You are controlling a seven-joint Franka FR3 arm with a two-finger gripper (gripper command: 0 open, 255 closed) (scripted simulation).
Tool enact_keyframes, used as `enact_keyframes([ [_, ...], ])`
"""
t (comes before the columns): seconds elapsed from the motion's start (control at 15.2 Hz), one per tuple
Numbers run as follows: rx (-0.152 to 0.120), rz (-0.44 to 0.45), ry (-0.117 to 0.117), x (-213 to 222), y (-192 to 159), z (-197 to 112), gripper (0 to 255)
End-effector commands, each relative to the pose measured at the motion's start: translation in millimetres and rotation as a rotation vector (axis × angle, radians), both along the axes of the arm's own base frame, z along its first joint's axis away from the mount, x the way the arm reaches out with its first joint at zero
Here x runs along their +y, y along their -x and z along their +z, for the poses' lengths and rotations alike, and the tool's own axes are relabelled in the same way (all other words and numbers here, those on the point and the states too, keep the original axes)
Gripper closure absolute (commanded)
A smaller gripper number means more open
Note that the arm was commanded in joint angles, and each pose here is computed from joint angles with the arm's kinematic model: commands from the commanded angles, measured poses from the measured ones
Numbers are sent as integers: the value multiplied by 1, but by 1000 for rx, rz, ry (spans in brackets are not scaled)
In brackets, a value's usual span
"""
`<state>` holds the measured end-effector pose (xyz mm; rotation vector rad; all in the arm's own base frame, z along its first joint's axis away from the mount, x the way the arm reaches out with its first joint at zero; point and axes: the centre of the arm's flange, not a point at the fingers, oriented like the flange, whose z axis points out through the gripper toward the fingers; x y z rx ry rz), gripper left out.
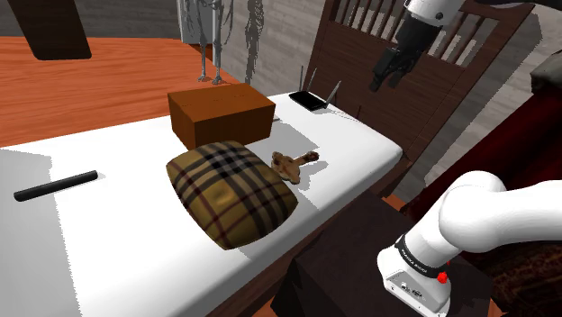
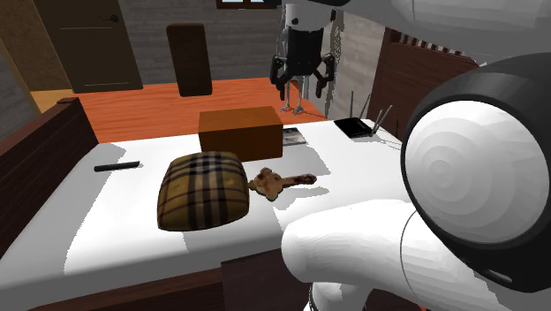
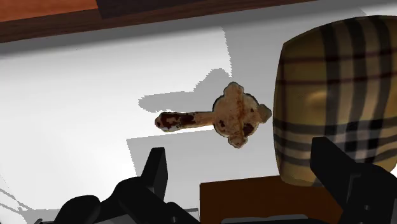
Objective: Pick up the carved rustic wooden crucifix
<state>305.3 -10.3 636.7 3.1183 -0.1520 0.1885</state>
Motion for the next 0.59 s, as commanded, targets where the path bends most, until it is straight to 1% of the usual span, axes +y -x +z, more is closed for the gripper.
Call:
enact_keyframes([
  [0.0, 0, 0, 0, 0, 0, 0, 0],
  [0.53, -28, 18, -3, 9, -24, -102, 0],
])
